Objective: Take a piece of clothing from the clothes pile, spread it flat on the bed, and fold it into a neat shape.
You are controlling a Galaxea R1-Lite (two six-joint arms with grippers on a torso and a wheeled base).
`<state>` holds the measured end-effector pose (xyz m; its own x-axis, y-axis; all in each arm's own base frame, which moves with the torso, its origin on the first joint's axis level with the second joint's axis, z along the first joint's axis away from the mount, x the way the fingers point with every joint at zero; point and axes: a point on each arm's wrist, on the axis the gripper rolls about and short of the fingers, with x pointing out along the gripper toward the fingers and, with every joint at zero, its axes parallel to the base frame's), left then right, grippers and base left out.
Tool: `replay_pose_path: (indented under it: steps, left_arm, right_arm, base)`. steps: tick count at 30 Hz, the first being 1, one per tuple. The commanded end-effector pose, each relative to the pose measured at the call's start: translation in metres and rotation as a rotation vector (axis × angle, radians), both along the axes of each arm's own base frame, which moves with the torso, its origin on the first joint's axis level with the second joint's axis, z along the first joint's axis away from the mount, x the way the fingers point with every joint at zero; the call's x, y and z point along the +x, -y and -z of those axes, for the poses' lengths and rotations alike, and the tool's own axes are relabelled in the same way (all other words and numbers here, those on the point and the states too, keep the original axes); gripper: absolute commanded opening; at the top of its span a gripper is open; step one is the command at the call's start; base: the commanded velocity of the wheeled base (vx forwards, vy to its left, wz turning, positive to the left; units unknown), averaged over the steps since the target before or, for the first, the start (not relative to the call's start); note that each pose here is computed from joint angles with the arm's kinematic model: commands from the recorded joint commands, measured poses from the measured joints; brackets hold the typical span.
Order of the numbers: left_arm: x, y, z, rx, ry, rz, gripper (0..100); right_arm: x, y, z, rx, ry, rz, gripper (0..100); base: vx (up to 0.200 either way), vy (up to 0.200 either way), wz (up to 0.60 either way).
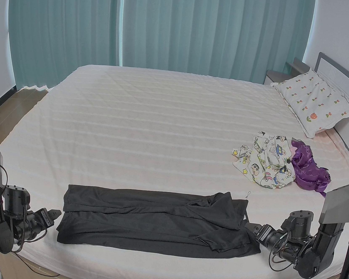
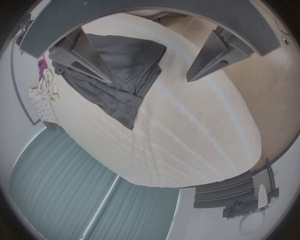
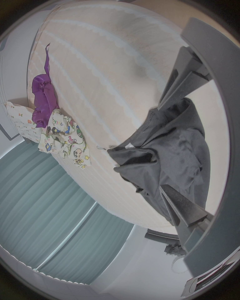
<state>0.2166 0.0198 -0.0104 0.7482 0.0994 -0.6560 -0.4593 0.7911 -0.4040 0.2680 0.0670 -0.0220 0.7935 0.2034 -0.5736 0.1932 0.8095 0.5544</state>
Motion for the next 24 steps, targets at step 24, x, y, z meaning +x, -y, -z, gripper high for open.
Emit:
replay_pose_path:
  steps: [24]
  left_arm:
    - [0.063, -0.001, 0.035, -0.113, 0.013, 0.415, 100]
  right_arm:
    - [0.004, -0.003, 0.0, 0.057, 0.012, 0.003, 100]
  base:
    - [0.0, 0.0, 0.0]
